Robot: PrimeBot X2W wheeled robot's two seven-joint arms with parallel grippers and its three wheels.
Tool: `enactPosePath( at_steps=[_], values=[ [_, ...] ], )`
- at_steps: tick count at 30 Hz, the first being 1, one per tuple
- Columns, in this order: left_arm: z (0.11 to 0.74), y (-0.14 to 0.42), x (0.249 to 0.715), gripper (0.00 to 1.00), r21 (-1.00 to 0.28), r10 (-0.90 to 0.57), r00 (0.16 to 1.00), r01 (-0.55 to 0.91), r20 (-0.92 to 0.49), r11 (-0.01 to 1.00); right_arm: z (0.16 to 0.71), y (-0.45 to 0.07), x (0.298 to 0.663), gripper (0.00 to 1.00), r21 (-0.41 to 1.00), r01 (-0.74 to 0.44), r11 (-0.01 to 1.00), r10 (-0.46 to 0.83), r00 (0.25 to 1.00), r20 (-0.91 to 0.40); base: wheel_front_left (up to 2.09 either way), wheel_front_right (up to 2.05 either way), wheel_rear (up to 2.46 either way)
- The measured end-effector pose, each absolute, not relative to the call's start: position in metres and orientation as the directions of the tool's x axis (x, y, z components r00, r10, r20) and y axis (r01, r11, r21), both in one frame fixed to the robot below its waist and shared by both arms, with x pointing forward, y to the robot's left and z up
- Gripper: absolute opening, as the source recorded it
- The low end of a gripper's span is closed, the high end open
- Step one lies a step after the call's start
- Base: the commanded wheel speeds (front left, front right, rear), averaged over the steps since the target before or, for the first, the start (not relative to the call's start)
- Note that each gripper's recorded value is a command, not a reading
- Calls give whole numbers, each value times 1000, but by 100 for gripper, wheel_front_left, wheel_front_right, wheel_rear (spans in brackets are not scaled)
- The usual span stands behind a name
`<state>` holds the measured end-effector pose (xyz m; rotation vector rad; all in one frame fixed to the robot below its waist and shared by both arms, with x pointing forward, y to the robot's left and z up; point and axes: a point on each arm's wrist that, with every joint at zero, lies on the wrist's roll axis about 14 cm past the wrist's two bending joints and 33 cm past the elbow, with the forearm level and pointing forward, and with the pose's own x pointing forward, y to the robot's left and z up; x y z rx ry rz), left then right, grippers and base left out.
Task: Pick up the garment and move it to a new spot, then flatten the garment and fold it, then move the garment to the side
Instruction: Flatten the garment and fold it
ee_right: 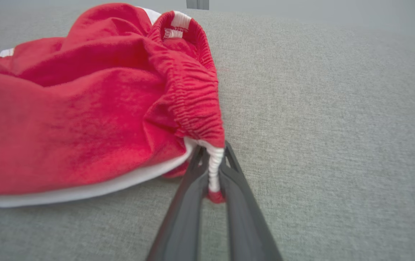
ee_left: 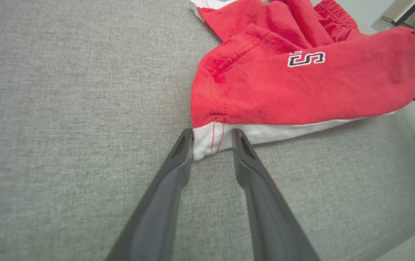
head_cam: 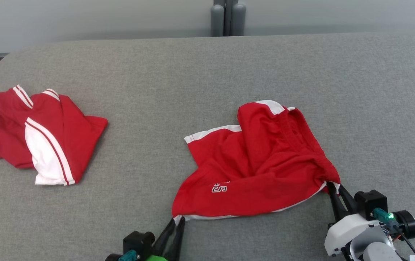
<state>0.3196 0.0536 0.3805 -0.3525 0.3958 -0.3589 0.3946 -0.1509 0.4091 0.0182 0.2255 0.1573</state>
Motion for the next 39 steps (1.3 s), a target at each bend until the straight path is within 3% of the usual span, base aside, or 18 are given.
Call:
enactPosePath(
  at_steps=[11,19,24,30,34,39],
  values=[
    [400,60,335,0,-382,-381,893,273,-241,883,430,-152,402,0,41,-146,989,150,977,-153,0,0,0],
    [496,69,383,0,-303,-350,934,354,67,885,504,-146,419,0,96,-173,980,166,983,78,0,0,0],
    [588,70,409,0,-118,-406,858,460,316,880,577,-147,434,0,126,-232,965,190,941,281,0,0,0],
    [700,65,429,0,138,-494,690,505,529,852,686,-162,445,0,102,-297,950,214,850,482,0,0,0],
    [736,65,450,0,182,-506,644,502,573,845,722,-162,453,0,86,-328,941,246,835,492,0,0,0],
    [740,61,502,0,207,-518,670,490,532,847,733,-160,492,0,53,-326,944,270,855,443,0,0,0]
  ],
)
